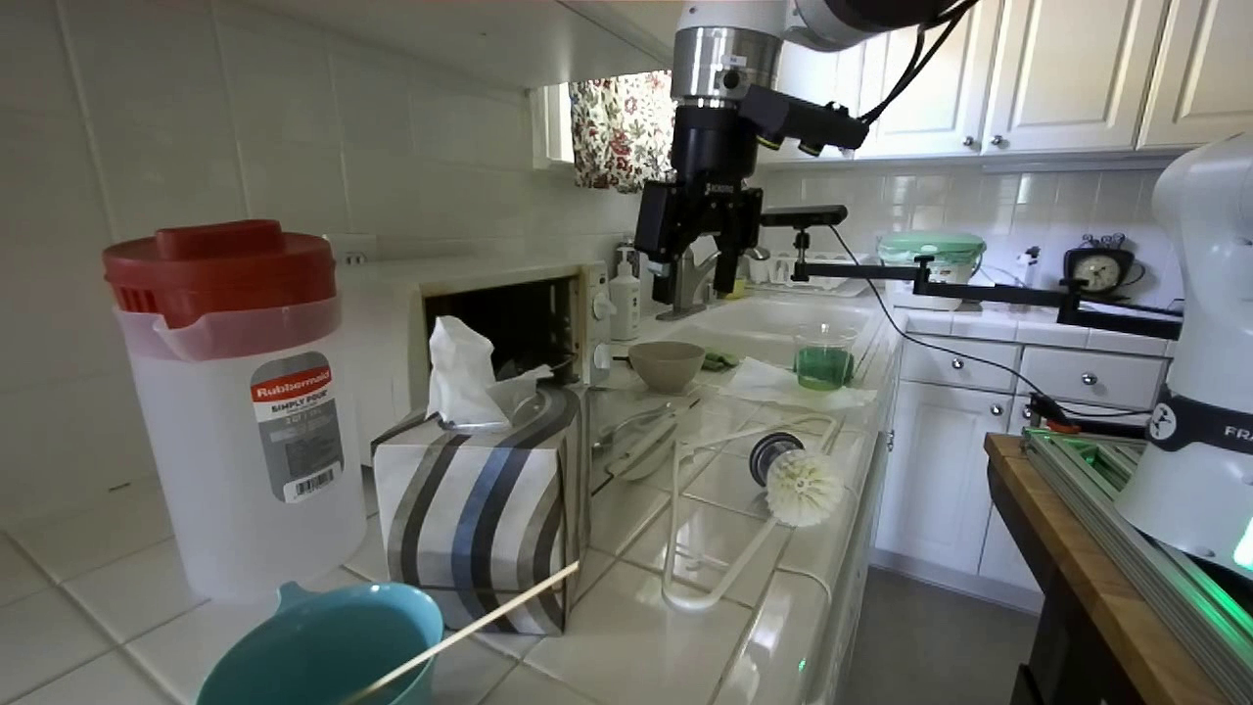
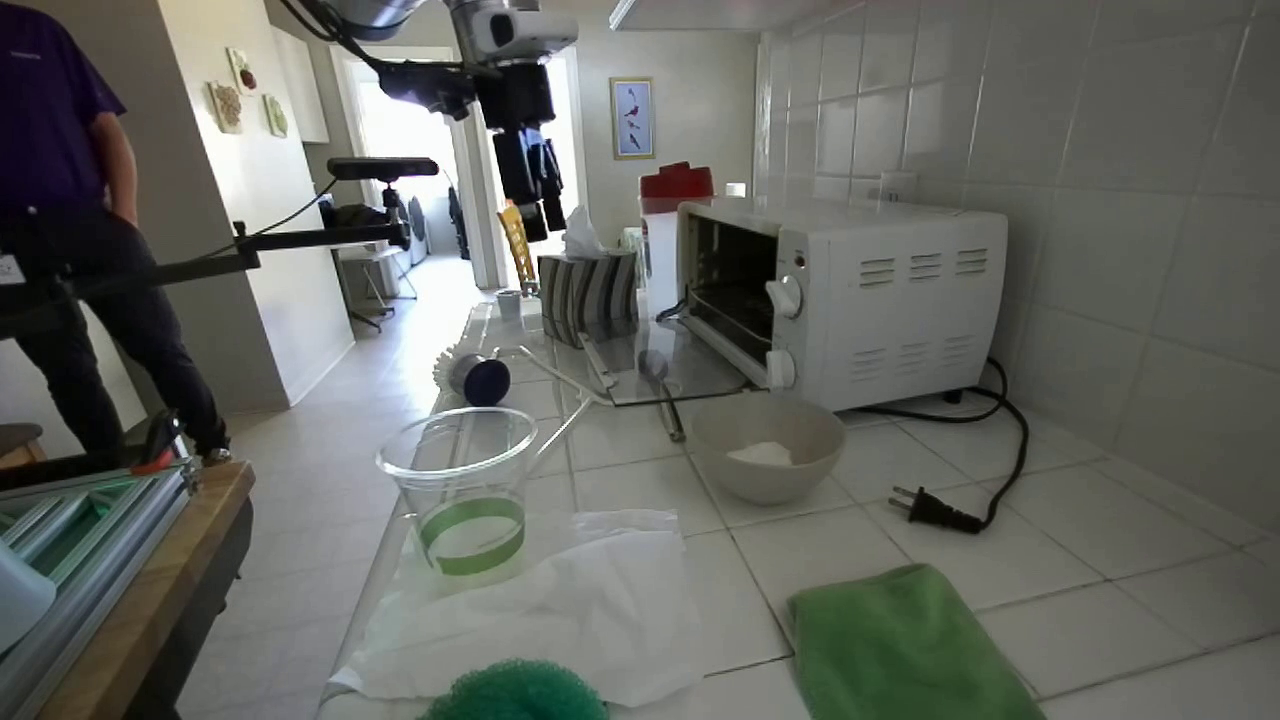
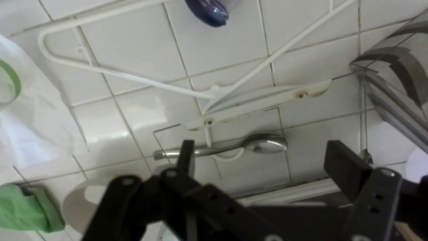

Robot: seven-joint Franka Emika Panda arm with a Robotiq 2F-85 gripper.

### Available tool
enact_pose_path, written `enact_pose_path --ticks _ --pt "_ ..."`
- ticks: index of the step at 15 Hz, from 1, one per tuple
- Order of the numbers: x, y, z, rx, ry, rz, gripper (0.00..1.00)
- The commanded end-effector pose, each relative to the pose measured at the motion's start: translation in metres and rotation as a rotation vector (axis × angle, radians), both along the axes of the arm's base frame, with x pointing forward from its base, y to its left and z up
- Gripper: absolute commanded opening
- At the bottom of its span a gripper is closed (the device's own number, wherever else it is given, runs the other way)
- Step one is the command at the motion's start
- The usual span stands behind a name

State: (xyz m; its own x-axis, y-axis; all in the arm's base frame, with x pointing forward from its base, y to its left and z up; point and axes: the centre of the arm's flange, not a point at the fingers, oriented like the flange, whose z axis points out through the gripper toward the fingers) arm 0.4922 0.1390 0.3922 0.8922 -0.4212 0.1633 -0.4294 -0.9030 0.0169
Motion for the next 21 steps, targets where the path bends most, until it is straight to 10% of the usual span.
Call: enact_pose_path --ticks 1,11,21 --pt "-0.02 -0.023 0.005 0.061 -0.064 0.132 1.0" --pt "-0.022 -0.052 0.022 0.207 0.028 0.167 1.0" --pt "-0.024 -0.062 0.029 0.174 0.19 0.083 1.0"
